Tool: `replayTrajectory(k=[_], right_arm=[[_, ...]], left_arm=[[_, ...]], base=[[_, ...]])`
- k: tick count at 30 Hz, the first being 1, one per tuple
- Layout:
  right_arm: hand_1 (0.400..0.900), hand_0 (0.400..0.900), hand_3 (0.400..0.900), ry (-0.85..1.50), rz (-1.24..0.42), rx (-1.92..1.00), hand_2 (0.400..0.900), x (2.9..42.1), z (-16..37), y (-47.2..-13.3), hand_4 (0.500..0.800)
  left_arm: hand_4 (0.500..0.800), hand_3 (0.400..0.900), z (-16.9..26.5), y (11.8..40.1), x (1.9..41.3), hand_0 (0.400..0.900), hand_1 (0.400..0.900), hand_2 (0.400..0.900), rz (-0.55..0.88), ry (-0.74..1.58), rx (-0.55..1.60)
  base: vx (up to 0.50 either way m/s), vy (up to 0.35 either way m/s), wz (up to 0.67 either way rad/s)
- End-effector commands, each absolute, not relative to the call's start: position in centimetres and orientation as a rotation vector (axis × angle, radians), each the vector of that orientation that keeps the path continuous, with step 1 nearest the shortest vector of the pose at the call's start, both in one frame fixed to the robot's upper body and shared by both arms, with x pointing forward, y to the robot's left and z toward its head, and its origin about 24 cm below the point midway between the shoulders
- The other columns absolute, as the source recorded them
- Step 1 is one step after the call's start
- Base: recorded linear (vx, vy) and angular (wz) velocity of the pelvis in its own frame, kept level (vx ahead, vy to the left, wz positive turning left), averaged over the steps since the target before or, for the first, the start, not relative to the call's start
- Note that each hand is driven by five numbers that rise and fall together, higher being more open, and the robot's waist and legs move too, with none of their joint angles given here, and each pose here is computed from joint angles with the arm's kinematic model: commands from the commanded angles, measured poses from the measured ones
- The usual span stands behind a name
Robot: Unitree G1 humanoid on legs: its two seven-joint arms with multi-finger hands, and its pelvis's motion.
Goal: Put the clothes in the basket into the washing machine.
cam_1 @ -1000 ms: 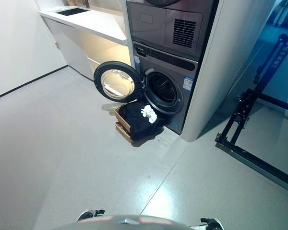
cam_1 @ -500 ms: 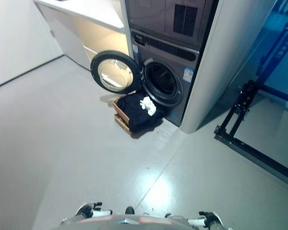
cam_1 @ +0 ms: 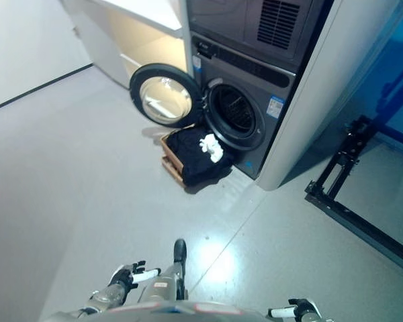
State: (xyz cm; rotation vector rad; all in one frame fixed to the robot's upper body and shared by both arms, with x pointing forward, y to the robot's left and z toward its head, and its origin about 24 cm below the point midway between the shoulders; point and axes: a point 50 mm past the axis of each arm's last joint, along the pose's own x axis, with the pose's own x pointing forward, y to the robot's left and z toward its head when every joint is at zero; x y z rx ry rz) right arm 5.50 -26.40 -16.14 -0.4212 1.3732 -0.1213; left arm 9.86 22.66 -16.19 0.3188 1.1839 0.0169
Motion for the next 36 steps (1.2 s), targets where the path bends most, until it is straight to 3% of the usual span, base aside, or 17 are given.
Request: replayTrajectory(k=[1, 9, 24, 31, 32, 33, 34, 36], right_arm=[[0.900, 0.900, 0.900, 1.326, -0.118, -0.465, 0.900, 6.4, -15.7, -27.2, 0.800], [0.900, 0.900, 0.900, 1.311, -0.139, -0.431, 0.900, 6.6, -15.8, -26.9, 0.800], [0.900, 0.900, 0.900, 1.241, -0.065, -0.514, 0.900, 8.7, -15.3, -27.2, 0.800], [0.900, 0.900, 0.900, 1.047, 0.061, -0.665, 0.900, 14.7, -13.7, -26.1, 0.800], [0.900, 0.900, 0.900, 0.827, -0.014, -0.811, 0.900, 25.2, -6.7, -29.2, 0.800], [0.900, 0.900, 0.900, 0.824, -0.014, -0.811, 0.900, 25.3, -6.7, -29.1, 0.800], [0.900, 0.900, 0.900, 0.870, 0.057, -0.750, 0.900, 21.1, -10.4, -26.6, 0.800], [0.900, 0.900, 0.900, 0.869, 0.036, -0.746, 0.900, 21.4, -10.4, -26.4, 0.800]], left_arm=[[0.800, 0.900, -16.3, 24.0, 8.1, 0.900, 0.900, 0.900, -0.014, 1.250, 0.409], [0.800, 0.900, -15.5, 24.8, 10.4, 0.900, 0.900, 0.900, -0.018, 1.184, 0.453], [0.800, 0.900, -16.3, 23.3, 9.2, 0.900, 0.900, 0.900, -0.035, 1.217, 0.396], [0.800, 0.900, -16.0, 22.2, 10.8, 0.900, 0.900, 0.900, -0.056, 1.142, 0.413], [0.800, 0.900, -16.0, 22.6, 10.5, 0.900, 0.900, 0.900, -0.112, 1.158, 0.461], [0.800, 0.900, -16.0, 22.6, 10.6, 0.900, 0.900, 0.900, -0.110, 1.155, 0.460], [0.800, 0.900, -15.9, 22.3, 11.2, 0.900, 0.900, 0.900, -0.086, 1.131, 0.463], [0.800, 0.900, -15.9, 22.5, 11.0, 0.900, 0.900, 0.900, -0.080, 1.140, 0.473]], base=[[0.424, 0.359, -0.11], [0.340, 0.228, 0.34], [0.383, -0.106, 0.31], [0.215, -0.212, 0.15], [0.298, -0.118, 0.12], [0.428, -0.074, 0.13], [0.290, 0.043, 0.06], [0.313, 0.064, 0.03]])
